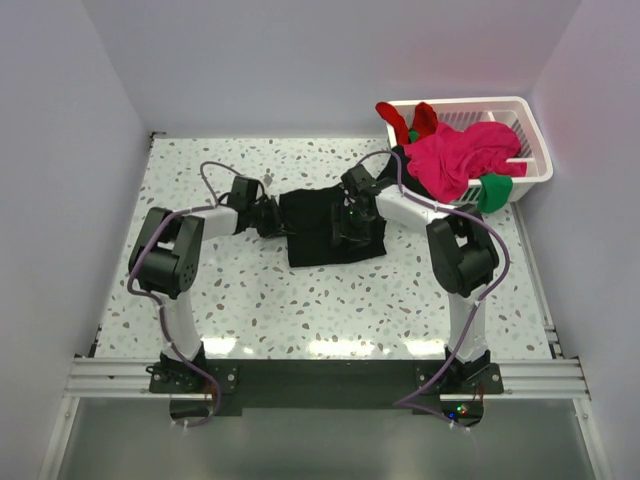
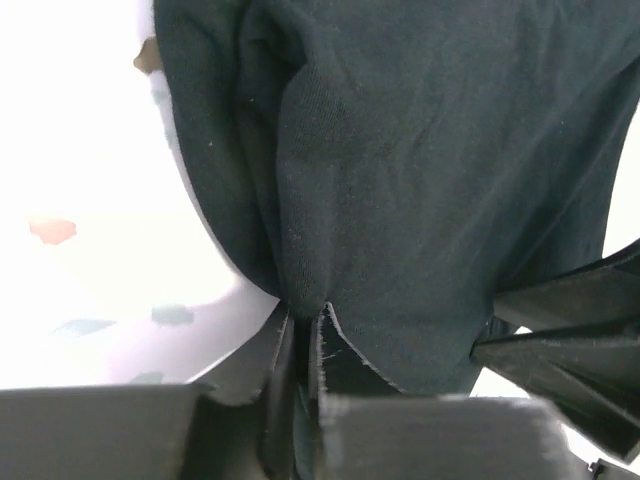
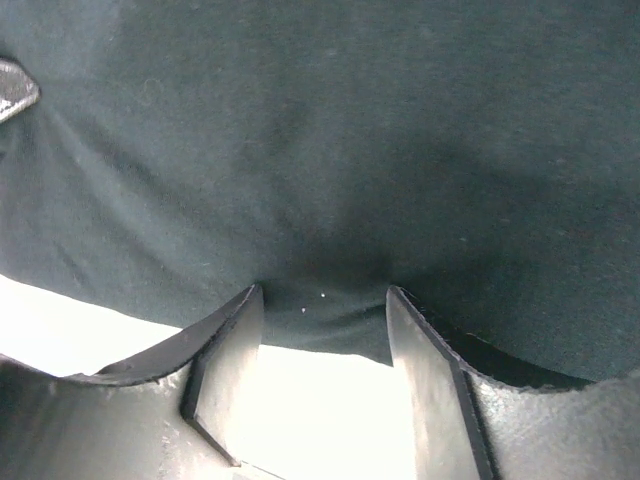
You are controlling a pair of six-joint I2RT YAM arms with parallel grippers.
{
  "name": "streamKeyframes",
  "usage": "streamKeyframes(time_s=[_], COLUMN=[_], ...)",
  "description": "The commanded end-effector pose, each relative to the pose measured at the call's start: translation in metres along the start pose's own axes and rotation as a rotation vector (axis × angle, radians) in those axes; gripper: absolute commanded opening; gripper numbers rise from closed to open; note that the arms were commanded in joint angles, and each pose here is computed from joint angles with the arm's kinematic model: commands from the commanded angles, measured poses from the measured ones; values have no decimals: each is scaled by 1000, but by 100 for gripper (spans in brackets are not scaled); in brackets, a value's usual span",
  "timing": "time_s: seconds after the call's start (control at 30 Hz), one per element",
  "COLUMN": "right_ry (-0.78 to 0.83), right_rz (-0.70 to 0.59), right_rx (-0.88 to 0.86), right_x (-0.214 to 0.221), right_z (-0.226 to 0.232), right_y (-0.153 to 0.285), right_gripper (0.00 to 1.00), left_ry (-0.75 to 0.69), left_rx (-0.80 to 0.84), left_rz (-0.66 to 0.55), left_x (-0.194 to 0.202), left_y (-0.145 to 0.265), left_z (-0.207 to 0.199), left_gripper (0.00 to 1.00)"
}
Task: Fold and stack the t-shirts
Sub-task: Neatly place the folded tshirt to the corner
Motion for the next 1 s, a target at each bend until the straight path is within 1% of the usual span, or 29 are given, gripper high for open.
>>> streamKeyframes(time_s=[0.0, 0.03, 0.17, 0.27, 0.43, 0.63, 0.67, 0.73, 0.77, 0.83, 0.87, 0.97], right_ry=[25, 25, 41, 58, 71, 77, 78, 78, 80, 83, 82, 86], right_rz=[13, 14, 0, -19, -48, -67, -68, -69, -69, -69, -71, -71], right_rx=[35, 37, 45, 59, 72, 80, 79, 81, 81, 82, 82, 82], right_x=[2, 2, -1, -5, -9, -7, -7, -6, -5, -4, -4, -4], right_z=[-3, -4, -3, -3, -2, -3, -2, -3, -3, -3, -3, -3], right_y=[3, 4, 13, 23, 39, 53, 53, 56, 57, 58, 59, 61], right_gripper=[57, 58, 66, 69, 70, 71, 71, 72, 72, 72, 72, 72], left_ry=[12, 11, -14, -39, -78, -126, -154, -154, -177, -156, -172, -161], left_rx=[-181, -191, -231, -283, -365, -523, -541, -625, -649, -710, -737, -819], left_rz=[62, 61, 59, 33, -8, -123, -128, -180, -187, -226, -243, -262], left_x=[16, 15, 7, -6, -32, -81, -87, -109, -116, -135, -146, -164], left_y=[-12, -12, -11, -6, 13, 62, 69, 93, 101, 126, 136, 166], left_z=[35, 36, 37, 41, 48, 78, 82, 97, 102, 119, 122, 144], left_gripper=[3, 0, 0, 0, 0, 0, 0, 0, 0, 0, 0, 0])
Point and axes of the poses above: each gripper's point midway between its finger pads, its own y axis back along the fingers, its own z axis along the line the jaws close on, x = y × z, the point moved 3 cm from there along y, back along the fingers, and after that the axes turned 8 degrees about y, right-handed, at the moved point
